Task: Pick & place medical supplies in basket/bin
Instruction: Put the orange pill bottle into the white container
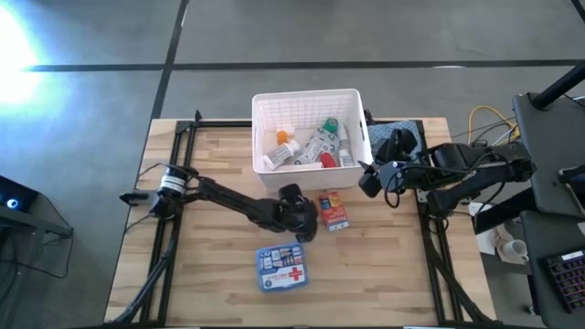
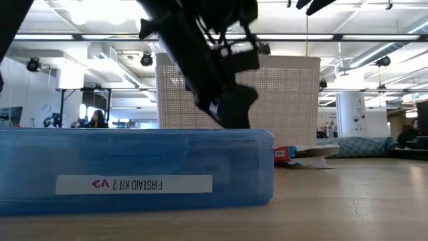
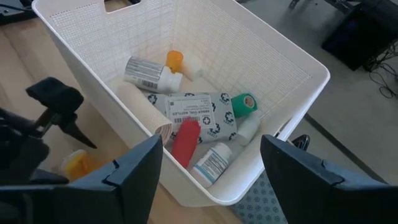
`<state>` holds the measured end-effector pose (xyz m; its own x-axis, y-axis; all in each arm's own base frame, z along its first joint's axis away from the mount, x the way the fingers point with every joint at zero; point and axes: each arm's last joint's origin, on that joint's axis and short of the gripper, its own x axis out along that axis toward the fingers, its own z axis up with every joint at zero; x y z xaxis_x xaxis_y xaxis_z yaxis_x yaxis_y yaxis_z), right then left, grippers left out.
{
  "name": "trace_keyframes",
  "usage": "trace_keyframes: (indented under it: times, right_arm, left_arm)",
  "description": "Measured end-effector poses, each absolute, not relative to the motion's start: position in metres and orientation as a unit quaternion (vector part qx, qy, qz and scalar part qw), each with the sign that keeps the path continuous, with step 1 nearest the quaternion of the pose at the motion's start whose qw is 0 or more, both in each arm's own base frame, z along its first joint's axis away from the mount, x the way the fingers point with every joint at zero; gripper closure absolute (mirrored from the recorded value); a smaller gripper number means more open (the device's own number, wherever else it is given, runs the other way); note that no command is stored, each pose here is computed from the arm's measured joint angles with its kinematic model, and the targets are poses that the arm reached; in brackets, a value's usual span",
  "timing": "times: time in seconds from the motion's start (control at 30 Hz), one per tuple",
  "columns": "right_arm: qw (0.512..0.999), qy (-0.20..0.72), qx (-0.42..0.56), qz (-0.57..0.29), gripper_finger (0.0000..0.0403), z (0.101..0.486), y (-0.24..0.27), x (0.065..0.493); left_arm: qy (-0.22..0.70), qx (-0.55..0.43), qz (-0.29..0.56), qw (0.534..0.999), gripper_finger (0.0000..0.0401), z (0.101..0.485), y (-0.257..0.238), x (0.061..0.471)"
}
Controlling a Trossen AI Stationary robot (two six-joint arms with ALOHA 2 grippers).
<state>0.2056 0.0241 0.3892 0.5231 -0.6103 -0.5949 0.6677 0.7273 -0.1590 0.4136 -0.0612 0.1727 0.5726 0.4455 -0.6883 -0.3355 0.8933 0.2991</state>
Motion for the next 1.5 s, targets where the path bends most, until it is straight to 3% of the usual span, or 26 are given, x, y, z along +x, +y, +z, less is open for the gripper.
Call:
trace_keyframes:
  times: [0.37,1.3,1.5]
  right_arm:
    - [0.869,0.329,0.040,-0.368,0.0143,0.385,0.024,0.206]
    - [0.862,0.329,0.059,-0.380,0.0150,0.376,0.024,0.207]
    - [0.862,0.329,0.060,-0.380,0.0152,0.376,0.024,0.207]
  left_arm:
    - [0.393,0.026,0.168,0.904,0.0102,0.161,-0.062,0.414]
    - [0.401,-0.030,0.160,0.902,0.0102,0.137,-0.056,0.420]
    - [0.398,-0.033,0.158,0.903,0.0131,0.138,-0.056,0.420]
